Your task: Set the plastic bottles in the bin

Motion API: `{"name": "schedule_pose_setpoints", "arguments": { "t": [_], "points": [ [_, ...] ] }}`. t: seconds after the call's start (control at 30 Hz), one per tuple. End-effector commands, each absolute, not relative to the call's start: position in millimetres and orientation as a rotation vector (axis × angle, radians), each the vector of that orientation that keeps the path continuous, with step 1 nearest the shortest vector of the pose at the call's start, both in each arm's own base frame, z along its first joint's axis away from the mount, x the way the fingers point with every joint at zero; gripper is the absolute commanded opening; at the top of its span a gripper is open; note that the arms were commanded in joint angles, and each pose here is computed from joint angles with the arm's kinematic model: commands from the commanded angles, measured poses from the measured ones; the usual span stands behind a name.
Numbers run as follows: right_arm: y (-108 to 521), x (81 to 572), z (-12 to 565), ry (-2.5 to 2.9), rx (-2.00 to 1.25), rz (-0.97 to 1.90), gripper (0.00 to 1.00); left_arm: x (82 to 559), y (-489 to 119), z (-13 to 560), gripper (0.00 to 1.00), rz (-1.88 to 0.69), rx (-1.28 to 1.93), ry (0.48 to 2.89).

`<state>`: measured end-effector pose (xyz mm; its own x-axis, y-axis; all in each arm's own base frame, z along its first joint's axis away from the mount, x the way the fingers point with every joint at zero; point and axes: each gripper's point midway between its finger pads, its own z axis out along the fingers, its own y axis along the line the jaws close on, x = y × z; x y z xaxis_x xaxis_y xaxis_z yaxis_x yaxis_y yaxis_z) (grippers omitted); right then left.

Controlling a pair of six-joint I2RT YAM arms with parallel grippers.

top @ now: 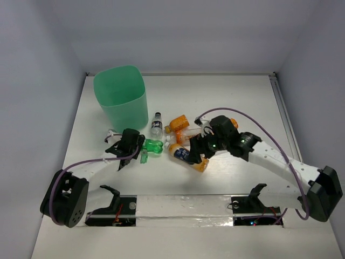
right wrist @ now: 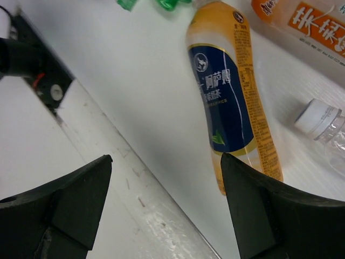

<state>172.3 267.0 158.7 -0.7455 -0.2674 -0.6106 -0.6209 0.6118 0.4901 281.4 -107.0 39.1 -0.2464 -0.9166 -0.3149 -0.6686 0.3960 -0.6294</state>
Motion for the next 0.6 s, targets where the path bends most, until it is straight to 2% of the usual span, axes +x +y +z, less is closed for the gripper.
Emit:
{"name": "schedule_pose_setpoints", "arguments": {
  "t": [0.0,0.1,0.2,0.27,0.37,0.47,0.57],
  "points": [
    [286.1,207.9,170.9,2.256,-0.702,0.837,0.87,280.8,-102.4,51.5,0.34,-0.465,-1.261,2.019],
    [287.2,227.5,161.1,2.281,-0.7,0.729,0.89,274.5,-95.8,70.6,0.29,-0.429,-1.149,2.04],
    [288.7,239.1,146.1,2.309,-0.725,0.638,0.96,266.9,-94.8,100.3,0.27,-0.403,-1.002,2.056],
    [289.4,247.1,143.2,2.314,-0.735,0.593,0.97,255.5,-91.3,110.5,0.27,-0.368,-0.936,2.083],
    [295.4,252.7,127.9,2.343,-0.75,0.554,0.97,245.0,-93.4,152.7,0.24,-0.446,-0.862,2.028],
    [312.9,240.3,112.9,2.374,-0.826,0.579,0.97,237.3,-93.8,189.3,0.19,-0.49,-0.808,1.998],
    [326.8,228.8,94.9,2.398,-0.896,0.556,0.97,235.5,-90.7,237.7,0.19,-0.5,-0.744,1.949]
  ]
}}
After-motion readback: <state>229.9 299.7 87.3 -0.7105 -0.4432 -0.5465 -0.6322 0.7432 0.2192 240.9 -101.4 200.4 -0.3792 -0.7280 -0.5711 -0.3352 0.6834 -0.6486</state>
